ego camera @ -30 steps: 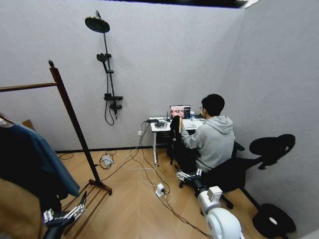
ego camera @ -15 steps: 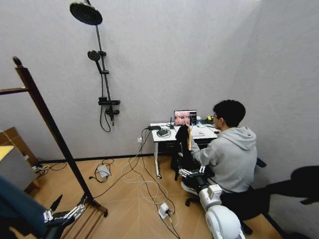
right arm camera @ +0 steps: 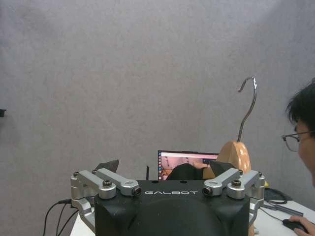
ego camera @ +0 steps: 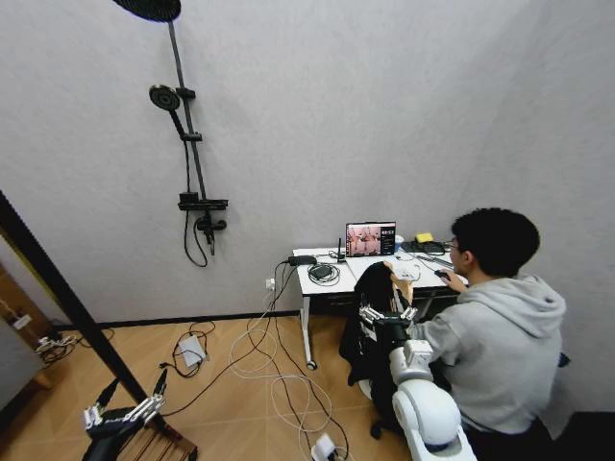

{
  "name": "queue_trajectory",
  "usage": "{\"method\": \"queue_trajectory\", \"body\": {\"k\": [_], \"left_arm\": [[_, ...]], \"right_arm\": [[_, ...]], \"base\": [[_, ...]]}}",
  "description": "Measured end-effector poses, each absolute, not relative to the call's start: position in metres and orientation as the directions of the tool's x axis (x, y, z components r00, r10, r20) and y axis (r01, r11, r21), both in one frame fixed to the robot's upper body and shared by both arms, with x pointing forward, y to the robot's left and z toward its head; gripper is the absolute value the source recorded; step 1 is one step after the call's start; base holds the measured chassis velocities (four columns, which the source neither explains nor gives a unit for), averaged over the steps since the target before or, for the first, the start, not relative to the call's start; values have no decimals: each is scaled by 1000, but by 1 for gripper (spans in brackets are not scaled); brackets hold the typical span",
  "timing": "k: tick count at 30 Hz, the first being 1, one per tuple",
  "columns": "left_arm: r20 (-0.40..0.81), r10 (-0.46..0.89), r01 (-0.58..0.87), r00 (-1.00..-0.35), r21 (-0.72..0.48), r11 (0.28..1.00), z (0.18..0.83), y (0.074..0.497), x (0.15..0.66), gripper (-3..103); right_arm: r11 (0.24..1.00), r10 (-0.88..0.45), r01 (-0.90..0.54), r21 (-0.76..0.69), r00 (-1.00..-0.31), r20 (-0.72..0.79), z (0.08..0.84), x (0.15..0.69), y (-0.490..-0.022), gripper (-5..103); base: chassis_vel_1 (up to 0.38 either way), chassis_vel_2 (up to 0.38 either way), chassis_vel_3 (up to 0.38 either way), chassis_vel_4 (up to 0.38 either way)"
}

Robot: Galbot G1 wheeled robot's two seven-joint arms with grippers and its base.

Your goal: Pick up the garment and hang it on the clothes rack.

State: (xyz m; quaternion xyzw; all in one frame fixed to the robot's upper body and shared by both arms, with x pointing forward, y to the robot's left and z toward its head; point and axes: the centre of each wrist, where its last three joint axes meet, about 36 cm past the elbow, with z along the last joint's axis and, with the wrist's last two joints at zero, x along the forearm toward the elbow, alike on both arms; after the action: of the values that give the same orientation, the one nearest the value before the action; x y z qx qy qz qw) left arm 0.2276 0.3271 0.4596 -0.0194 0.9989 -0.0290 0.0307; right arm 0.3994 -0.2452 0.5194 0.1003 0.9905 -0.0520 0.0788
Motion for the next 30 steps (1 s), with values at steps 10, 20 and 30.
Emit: {"method": "queue_trajectory", "body": {"k": [10,20,30], "left_arm": [[-60,-41,-37,-997,-59,998,460,327,228,100],[-60,-41,-37,-997,-59,998,460,327,228,100],[-61,-41,-37,-997,-59,998,460,327,228,100]], "right_arm": [[984,157,168,-58,-974,-161,516,384,-226,100],[984,171,177,-29,-974,-151,526,348,-209,100],[972,221,230,-49,-965,-143,535,351,-243,100]], "base": [[24,-35,-28,19],[0,0,0,0],[0,0,0,0]]}}
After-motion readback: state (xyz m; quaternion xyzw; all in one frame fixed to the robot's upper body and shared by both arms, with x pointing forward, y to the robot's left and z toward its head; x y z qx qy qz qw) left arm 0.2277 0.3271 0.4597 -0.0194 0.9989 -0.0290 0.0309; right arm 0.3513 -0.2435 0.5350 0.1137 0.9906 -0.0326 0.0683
